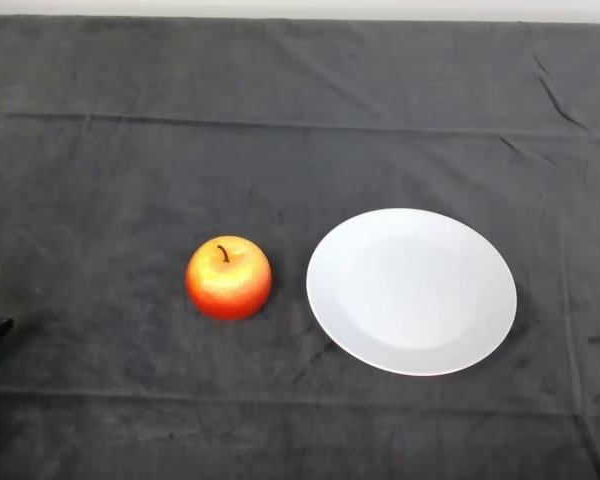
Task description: Move the apple to the plate
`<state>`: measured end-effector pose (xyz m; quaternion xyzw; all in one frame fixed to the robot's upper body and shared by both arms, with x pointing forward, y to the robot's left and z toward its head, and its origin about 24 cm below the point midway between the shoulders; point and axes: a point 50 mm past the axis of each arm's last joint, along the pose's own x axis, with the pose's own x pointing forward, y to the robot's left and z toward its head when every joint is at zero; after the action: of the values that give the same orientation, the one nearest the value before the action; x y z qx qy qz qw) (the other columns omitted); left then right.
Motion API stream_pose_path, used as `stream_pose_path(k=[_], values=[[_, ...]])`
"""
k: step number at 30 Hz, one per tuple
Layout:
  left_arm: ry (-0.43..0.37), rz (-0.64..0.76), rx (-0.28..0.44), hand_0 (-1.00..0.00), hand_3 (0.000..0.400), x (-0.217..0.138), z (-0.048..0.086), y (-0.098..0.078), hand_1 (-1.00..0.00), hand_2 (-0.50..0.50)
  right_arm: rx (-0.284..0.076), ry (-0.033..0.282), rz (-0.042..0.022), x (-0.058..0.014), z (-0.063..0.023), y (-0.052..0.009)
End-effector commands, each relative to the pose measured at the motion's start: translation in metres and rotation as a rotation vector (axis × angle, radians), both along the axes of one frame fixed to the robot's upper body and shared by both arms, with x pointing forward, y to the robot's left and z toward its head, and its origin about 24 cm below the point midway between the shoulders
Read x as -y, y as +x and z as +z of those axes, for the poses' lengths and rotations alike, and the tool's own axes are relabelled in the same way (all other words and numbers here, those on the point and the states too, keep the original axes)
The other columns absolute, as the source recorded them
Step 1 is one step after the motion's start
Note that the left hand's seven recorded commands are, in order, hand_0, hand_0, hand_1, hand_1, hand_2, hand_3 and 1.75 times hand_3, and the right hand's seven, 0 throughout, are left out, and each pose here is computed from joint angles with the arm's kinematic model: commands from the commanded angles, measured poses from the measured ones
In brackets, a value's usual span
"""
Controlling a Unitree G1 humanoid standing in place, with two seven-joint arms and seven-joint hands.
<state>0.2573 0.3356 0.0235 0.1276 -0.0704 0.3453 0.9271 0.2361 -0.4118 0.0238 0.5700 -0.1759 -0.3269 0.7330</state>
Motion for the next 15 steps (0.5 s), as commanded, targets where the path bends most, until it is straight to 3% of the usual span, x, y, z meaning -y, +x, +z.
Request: stream_pose_path(k=[1, 15], values=[[0.064, 0.013, 0.077, 0.0, 0.0, -0.013, 0.031, 0.013, 0.0, 0.0, 0.023, -0.012, -0.0175, 0.0036, 0.0034, -0.0027], [0.15, -0.088, 0.13, 0.0, 0.0, 0.009, 0.052, 0.029, 0.0, 0.0, 0.022, -0.013, -0.0172, 0.0035, 0.0034, -0.0027]])
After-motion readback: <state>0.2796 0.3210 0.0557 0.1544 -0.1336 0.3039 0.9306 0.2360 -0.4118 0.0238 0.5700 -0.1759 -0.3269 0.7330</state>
